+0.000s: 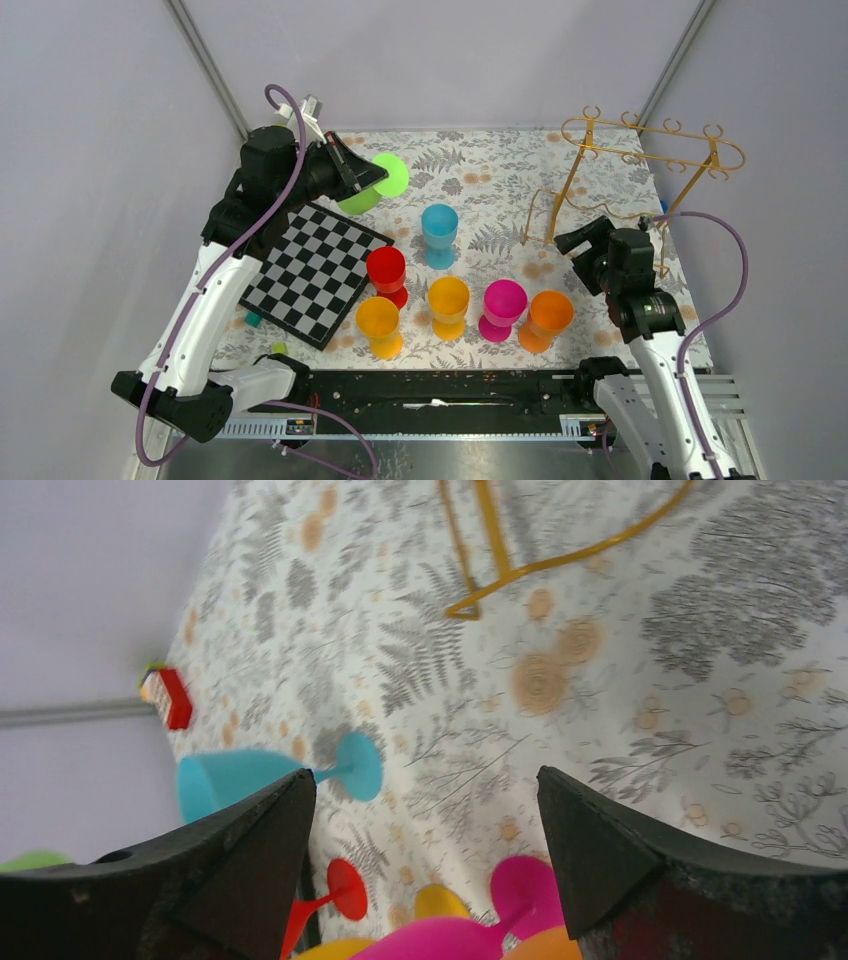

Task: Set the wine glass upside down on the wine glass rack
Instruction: Move the wine rack to the center of the board.

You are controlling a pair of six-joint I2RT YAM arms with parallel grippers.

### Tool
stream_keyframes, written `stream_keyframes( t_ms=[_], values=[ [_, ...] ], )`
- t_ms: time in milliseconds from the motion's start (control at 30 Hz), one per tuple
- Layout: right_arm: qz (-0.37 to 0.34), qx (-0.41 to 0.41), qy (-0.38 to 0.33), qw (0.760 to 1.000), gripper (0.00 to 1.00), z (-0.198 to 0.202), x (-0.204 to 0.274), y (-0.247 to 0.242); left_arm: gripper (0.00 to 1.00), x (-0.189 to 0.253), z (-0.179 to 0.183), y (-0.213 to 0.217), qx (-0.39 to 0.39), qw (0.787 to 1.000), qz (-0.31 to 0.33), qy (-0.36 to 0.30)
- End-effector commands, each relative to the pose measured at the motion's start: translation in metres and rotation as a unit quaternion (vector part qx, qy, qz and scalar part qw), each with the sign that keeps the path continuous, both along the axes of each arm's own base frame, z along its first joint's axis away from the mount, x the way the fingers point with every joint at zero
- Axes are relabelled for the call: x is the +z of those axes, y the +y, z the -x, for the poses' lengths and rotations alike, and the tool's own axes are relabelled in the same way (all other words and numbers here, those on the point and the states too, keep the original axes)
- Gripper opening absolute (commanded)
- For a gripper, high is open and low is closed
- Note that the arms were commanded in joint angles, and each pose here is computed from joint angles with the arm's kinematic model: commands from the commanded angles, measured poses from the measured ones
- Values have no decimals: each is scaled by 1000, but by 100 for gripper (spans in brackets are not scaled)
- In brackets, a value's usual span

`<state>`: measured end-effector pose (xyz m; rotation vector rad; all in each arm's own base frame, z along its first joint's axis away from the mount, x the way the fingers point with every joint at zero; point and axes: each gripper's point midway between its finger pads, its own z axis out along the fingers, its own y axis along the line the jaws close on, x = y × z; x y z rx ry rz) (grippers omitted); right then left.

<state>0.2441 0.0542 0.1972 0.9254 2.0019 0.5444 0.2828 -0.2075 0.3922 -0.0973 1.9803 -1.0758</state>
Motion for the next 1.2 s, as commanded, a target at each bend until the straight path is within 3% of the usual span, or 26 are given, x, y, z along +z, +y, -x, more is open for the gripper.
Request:
stream_keyframes(
  t_ms=[0,233,433,700,1167],
  values=[
    [-46,-46,3,998,86,-17,-25,-13,0,29,-2,-4,-8,999,31,-44],
    [-76,-165,-18,983,72,-40,-58,-57,0,21,-1,-10,-20,999,42,-24],
    [-64,-210,-25,975,62,-65,-69,-77,0,19,2,-10,-17,998,55,-21],
    [-96,-174,-15,980,49,-111,-82,-64,0,19,7,-8,-18,998,58,-20],
    [-79,-76,46,993,52,-149,-111,-44,0,10,11,-4,-2,998,64,-1]
  ],
)
